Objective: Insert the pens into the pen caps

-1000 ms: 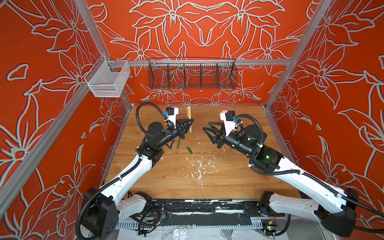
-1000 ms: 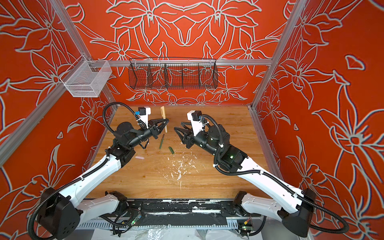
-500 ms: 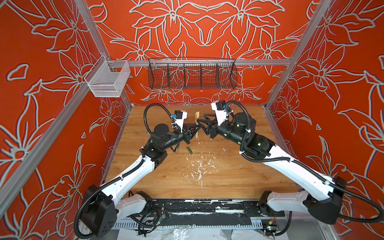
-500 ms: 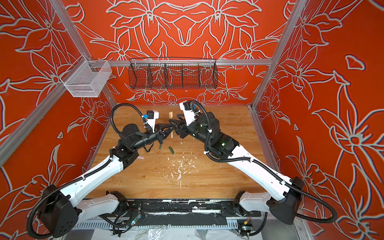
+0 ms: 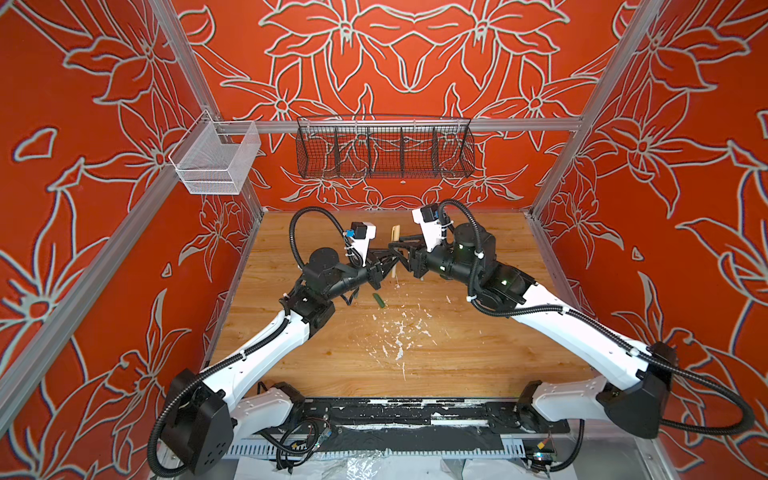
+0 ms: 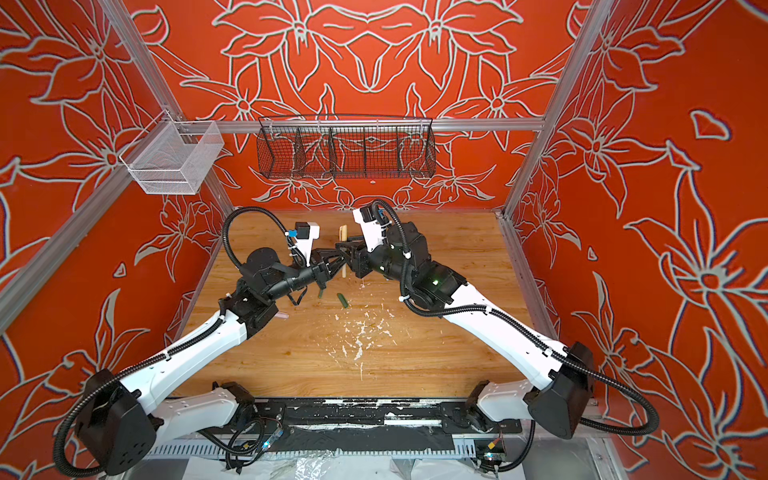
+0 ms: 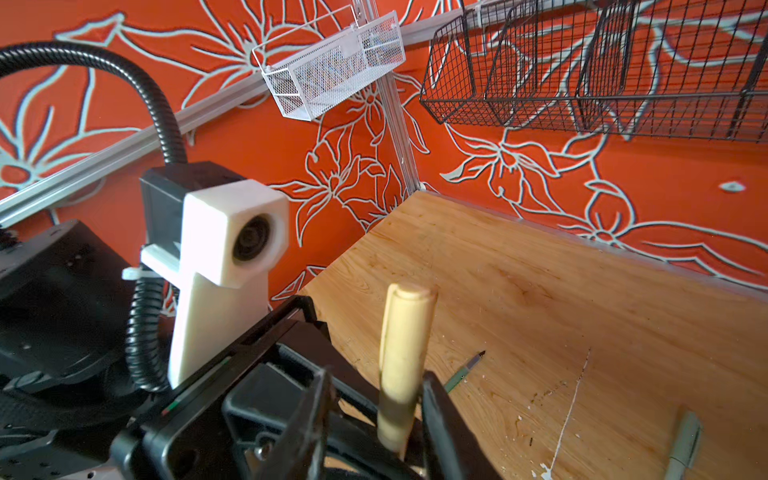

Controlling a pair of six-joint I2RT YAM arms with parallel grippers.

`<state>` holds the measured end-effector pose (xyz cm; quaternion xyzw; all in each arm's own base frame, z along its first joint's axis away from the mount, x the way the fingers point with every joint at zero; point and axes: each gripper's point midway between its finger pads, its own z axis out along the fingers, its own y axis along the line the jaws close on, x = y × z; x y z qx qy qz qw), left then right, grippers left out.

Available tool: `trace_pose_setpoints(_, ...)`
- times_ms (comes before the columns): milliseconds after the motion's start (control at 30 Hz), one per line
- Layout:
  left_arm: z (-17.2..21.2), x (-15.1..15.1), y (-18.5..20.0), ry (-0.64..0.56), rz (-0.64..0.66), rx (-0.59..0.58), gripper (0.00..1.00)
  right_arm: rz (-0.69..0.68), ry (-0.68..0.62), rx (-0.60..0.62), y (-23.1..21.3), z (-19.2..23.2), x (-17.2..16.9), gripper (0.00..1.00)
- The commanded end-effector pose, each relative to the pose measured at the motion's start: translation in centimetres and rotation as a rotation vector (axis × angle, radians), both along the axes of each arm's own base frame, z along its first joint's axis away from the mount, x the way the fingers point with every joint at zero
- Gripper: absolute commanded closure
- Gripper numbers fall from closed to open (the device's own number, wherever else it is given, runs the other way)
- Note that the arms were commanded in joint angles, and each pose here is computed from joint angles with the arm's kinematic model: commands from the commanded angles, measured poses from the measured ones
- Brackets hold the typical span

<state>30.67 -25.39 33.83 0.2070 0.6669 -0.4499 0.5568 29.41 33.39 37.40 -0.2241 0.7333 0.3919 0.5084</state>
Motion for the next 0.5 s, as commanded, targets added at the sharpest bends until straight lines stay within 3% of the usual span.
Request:
trace_pose_setpoints(0, 2.6, -0.7, -0.1, -0.073, -0.017, -0.019, 1.00, 0.011, 0.015, 0.045, 0.3, 0.8, 0.3, 0.64)
trace_pose_setpoints(200, 2.6, -0.6, 0.0, -0.080, -0.008, -0.015, 1.00, 0.048, 0.056, 0.066, 1.0, 0.3, 0.3, 0.75)
trace_pose_setpoints(333, 2.6, -0.5, 0.2, -0.081, 0.006, -0.012, 1.00, 0.055, 0.071, 0.075, 1.1, 0.2, 0.2, 0.92)
trace_pose_setpoints(467, 2.5, -0.3, 0.4, -0.083, 0.025, -0.010, 1.00, 0.107, 0.066, 0.112, 1.7, 0.9, -0.5, 1.00)
